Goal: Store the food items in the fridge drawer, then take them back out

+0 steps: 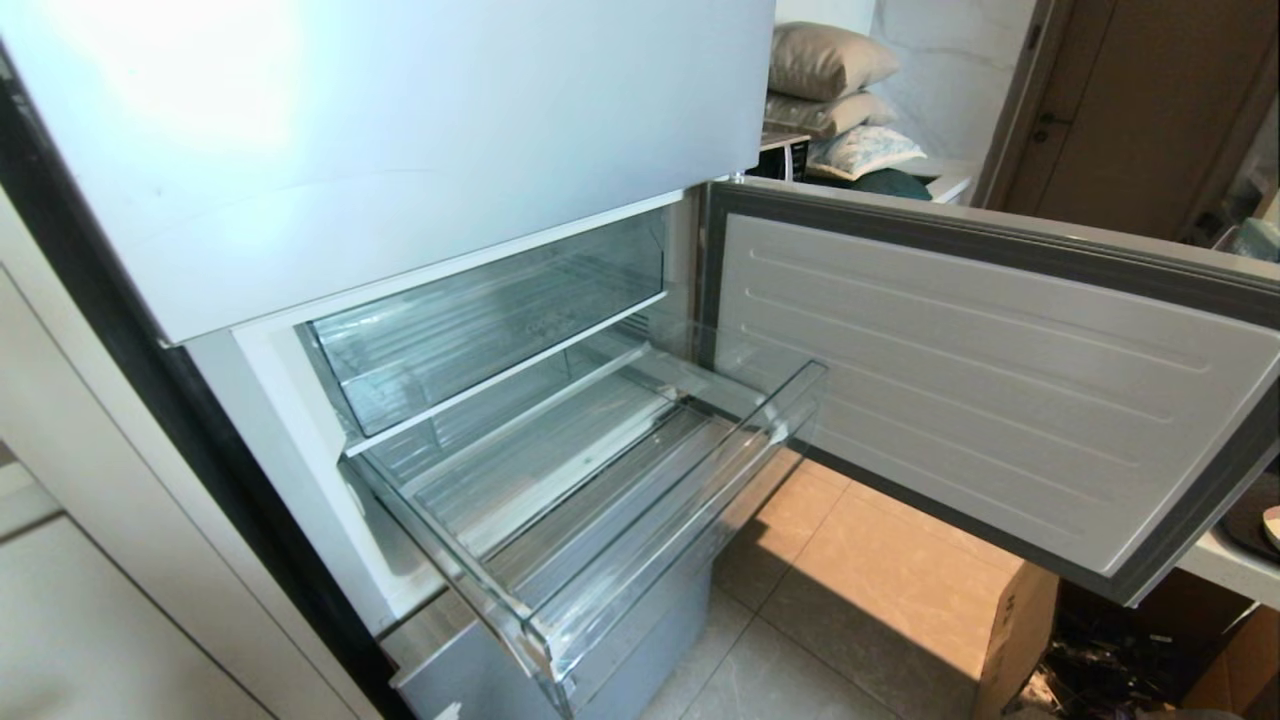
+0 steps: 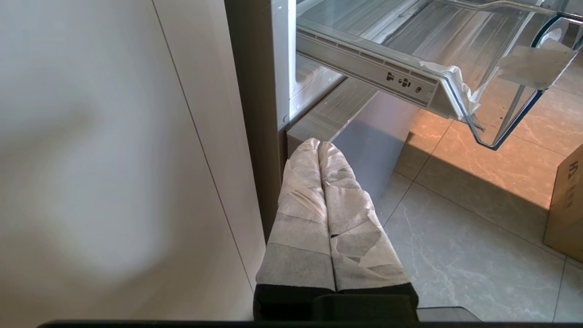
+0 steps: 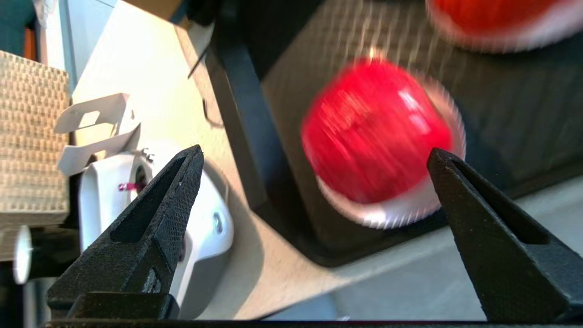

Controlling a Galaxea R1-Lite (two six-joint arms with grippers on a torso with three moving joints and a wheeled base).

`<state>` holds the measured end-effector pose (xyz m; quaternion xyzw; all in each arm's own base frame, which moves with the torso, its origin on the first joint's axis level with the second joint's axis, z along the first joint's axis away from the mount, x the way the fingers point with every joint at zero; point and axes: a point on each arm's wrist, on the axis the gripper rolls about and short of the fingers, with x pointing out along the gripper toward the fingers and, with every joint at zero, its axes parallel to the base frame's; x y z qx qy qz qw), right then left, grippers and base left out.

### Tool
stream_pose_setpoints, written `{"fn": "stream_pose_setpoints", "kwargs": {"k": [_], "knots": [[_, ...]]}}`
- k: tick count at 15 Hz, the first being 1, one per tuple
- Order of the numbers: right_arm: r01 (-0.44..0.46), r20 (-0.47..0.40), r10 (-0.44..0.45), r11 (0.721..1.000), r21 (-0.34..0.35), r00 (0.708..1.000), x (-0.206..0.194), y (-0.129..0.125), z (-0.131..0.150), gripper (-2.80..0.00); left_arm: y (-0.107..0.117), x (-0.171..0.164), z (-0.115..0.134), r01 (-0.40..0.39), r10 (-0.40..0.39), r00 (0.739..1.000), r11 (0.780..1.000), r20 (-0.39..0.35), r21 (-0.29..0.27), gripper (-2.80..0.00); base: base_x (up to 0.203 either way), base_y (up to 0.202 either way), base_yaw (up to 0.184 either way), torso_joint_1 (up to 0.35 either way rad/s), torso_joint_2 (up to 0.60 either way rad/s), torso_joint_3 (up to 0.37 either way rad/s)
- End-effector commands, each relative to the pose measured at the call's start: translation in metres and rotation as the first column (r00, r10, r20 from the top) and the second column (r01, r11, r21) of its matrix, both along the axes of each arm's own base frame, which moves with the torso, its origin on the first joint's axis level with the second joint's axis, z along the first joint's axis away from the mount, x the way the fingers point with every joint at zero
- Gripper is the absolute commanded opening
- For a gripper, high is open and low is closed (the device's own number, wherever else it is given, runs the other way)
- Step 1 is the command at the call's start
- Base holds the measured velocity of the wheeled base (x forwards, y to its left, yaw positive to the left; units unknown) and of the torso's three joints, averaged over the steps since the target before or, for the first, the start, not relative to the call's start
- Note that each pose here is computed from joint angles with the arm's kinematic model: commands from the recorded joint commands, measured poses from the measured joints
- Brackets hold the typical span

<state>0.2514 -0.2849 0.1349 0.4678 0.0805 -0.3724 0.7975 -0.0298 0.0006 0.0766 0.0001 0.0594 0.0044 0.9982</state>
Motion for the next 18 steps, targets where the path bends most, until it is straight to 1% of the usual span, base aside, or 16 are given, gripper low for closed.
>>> {"fn": "stream_pose_setpoints", "kwargs": {"k": [1,4,8,10,12,18], "knots": [[-0.003,0.01,0.003,1.0,0.022,1.0,0.002,0.007,-0.002,0.0,0.0,0.0,0.0,0.001,-0.001,1.0,1.0,-0.001,0.0,-2.8,0.0,0.0,0.0,0.0,0.0,0.0],[0.042,0.057,-0.047,0.995,0.093,0.997,0.003,0.005,-0.005,0.0,0.0,0.0,0.0,-0.001,0.001,1.0,1.0,-0.001,0.0,-2.8,0.0,0.0,0.0,0.0,0.0,0.0],[0.093,0.086,-0.11,0.978,0.185,0.99,0.005,0.0,-0.015,0.0,0.0,0.0,0.0,0.001,-0.001,1.0,1.0,-0.001,0.0,-2.8,0.0,0.0,0.0,0.0,0.0,0.0],[0.102,0.134,-0.125,0.981,0.164,0.983,0.008,-0.004,-0.017,0.0,0.0,0.0,0.0,-0.001,0.001,1.0,1.0,-0.001,0.0,-2.8,0.0,0.0,0.0,0.0,0.0,0.0],[0.111,0.165,-0.139,0.98,0.168,0.977,0.008,-0.005,-0.021,0.0,0.0,0.0,0.0,-0.001,0.001,1.0,1.0,-0.001,0.0,-2.8,0.0,0.0,0.0,0.0,0.0,0.0],[0.135,0.161,-0.173,0.966,0.221,0.972,0.007,-0.008,-0.033,0.0,0.0,0.0,0.0,0.001,-0.001,1.0,1.0,-0.001,0.0,-2.8,0.0,0.0,0.0,0.0,0.0,0.0]]}}
